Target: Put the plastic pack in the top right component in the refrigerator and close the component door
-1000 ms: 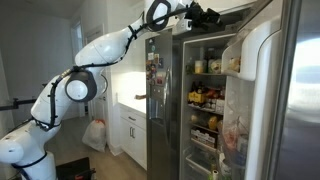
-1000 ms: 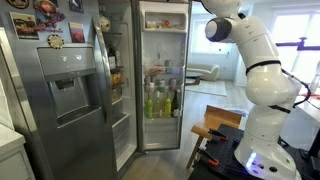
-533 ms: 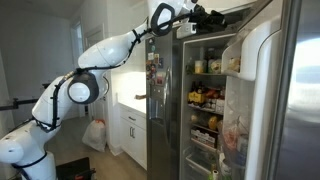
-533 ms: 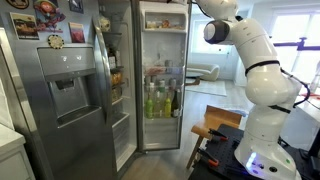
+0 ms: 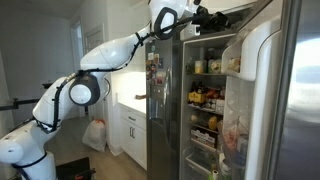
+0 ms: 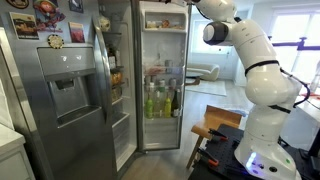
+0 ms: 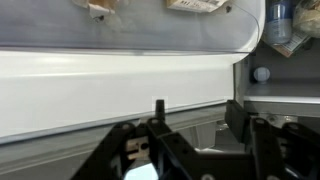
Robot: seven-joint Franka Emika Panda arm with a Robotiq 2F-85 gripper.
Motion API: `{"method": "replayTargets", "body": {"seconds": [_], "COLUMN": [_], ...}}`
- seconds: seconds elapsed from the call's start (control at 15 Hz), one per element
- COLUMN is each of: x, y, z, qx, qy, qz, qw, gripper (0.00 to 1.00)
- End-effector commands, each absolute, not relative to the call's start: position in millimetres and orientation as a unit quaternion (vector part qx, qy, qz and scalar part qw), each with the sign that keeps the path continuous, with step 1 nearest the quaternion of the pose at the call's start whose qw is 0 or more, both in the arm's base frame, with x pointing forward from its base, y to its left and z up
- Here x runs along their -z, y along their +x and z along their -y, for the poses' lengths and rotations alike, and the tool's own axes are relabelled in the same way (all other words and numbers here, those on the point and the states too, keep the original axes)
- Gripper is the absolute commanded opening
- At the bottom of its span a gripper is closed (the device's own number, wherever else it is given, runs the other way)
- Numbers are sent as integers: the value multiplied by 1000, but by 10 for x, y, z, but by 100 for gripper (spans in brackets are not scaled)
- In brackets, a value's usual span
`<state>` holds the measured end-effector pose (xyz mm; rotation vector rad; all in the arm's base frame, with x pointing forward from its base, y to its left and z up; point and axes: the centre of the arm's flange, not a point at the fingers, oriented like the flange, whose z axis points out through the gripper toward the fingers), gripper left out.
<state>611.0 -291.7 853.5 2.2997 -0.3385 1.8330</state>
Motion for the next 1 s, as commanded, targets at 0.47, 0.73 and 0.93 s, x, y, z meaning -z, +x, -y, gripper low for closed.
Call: {"method": "replayTargets", "body": {"seconds": [0.47,0.73,0.93], "x": [-8939,-8905,-8877], "y": [6601,6603,6613], "z": [3389,3452,3478], "qx": [-625,-621,-609], "qy": [758,757,765], "qz": [137,142,143], "qw": [129,143,152], "gripper": [0,0,0]}}
